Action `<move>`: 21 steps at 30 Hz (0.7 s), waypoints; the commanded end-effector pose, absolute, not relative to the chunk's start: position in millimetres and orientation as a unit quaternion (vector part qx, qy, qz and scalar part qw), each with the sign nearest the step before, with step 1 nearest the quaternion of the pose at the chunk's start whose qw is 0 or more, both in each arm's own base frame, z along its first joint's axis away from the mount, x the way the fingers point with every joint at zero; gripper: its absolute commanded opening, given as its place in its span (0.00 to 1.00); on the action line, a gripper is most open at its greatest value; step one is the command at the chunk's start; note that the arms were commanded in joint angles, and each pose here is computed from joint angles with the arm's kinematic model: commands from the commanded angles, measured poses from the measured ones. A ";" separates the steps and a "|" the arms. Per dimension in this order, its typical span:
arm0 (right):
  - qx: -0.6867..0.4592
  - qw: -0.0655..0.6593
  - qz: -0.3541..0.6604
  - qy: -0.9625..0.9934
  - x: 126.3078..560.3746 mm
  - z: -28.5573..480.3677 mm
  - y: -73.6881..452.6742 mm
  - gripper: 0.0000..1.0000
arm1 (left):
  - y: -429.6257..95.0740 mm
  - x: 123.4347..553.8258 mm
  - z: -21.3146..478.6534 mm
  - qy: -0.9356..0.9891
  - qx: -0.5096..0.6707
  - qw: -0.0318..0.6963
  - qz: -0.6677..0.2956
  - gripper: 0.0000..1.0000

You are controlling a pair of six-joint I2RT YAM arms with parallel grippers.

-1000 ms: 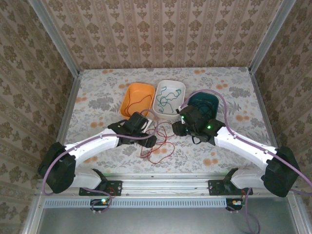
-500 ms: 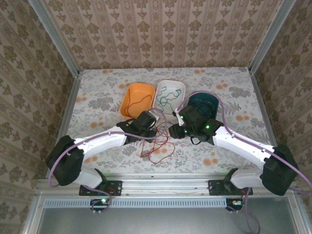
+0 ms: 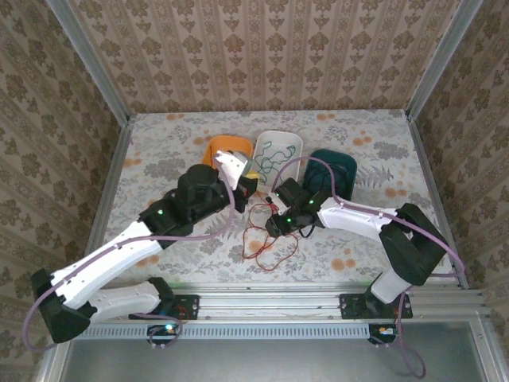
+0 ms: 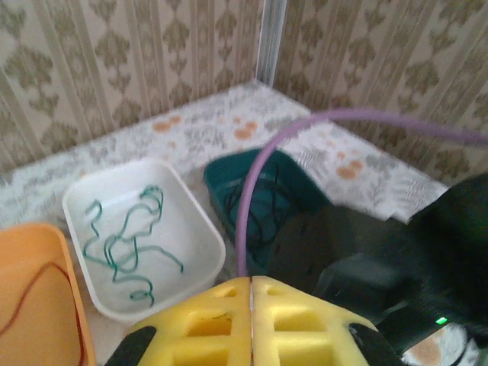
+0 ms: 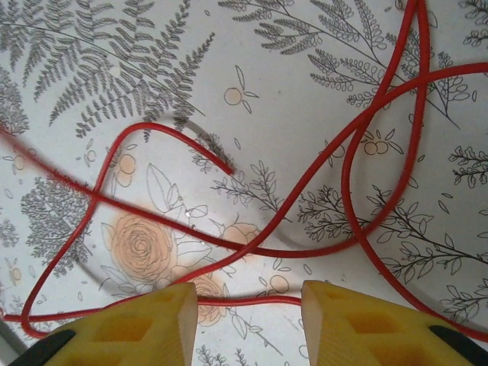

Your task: Untangle the cables

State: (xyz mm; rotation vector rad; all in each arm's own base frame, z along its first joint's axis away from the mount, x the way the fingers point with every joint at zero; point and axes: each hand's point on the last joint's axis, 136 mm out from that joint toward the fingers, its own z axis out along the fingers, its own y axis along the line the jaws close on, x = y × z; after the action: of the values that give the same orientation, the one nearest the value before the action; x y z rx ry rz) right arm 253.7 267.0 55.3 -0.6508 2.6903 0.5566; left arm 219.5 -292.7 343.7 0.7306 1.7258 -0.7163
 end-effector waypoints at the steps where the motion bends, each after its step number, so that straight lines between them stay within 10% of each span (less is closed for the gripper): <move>1: -0.206 0.139 0.185 0.951 249.6 36.7 256.3 0.42 | -277.7 207.6 411.9 0.659 0.314 0.608 -0.312 0.00; 21: -0.166 0.214 0.192 0.943 261.6 66.7 236.1 0.43 | -192.9 218.2 562.9 0.527 0.196 0.802 -0.198 0.00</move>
State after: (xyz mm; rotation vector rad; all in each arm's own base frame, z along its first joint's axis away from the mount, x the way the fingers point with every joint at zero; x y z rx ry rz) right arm 256.2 241.5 56.7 -0.5034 2.6599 0.5537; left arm 204.3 -212.8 543.6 0.5200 1.1498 -0.5264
